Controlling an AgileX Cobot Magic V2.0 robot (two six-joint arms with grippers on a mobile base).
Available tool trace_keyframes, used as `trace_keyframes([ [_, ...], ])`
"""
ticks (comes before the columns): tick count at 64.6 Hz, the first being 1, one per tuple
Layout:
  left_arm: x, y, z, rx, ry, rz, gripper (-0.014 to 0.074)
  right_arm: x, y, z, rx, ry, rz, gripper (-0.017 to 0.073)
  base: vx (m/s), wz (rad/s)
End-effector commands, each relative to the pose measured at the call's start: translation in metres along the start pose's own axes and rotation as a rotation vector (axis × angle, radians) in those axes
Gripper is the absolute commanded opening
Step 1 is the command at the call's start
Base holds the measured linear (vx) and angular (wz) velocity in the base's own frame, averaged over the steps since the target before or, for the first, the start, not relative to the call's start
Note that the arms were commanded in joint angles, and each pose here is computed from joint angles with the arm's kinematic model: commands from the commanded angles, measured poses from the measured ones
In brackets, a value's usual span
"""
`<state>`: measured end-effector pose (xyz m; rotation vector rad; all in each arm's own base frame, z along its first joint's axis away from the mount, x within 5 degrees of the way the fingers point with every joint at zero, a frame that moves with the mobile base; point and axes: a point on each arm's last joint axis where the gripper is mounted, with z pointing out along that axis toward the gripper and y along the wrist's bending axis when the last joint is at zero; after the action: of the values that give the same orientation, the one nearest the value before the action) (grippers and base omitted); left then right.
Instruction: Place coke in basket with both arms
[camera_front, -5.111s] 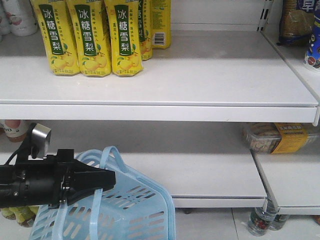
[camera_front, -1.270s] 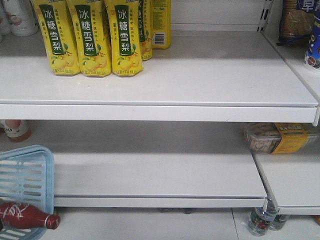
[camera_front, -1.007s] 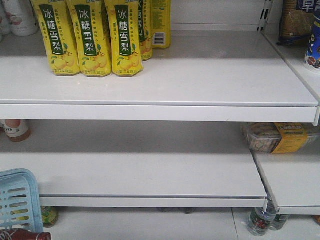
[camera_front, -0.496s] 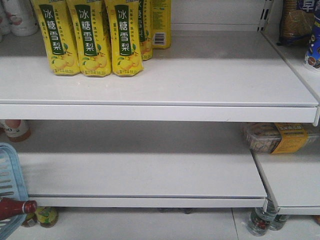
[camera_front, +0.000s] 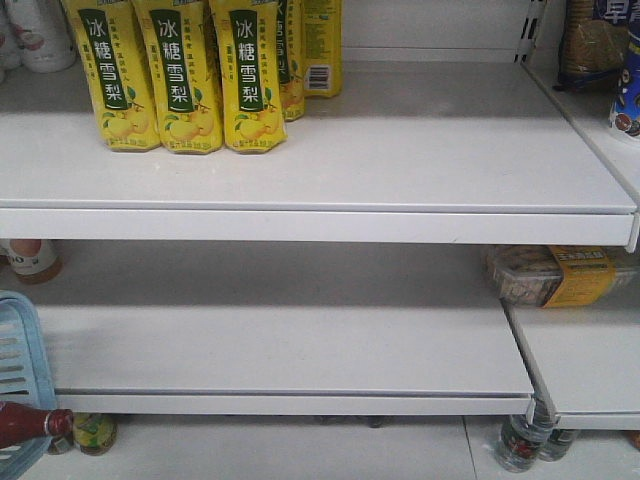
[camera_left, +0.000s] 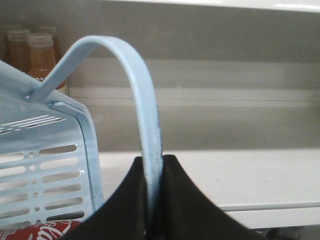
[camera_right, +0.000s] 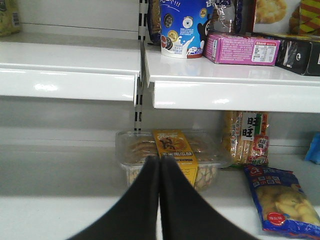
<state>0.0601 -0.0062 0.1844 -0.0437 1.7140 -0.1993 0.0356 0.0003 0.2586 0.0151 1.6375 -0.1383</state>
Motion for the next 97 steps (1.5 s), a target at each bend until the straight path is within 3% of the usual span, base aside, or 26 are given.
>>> trace_keyframes([
  [1, -0.0248, -0.0051, -0.0032, 0.036, -0.197, 0.064, -0.0006, -0.0144, -0.002, -0.0036, 0.023, -0.095, -0.005, -0.001, 0.0, 0.0],
  [8, -0.0248, -0.005, -0.0032, 0.038, -0.197, 0.036, -0.0006, -0.0144, -0.002, -0.0036, 0.023, -0.095, -0.005, -0.001, 0.0, 0.0],
  [97, -0.0255, -0.005, -0.0031, 0.035, -0.195, 0.052, -0.0006, -0.0144, -0.002, -0.0036, 0.023, -0.095, -0.005, -0.001, 0.0, 0.0],
])
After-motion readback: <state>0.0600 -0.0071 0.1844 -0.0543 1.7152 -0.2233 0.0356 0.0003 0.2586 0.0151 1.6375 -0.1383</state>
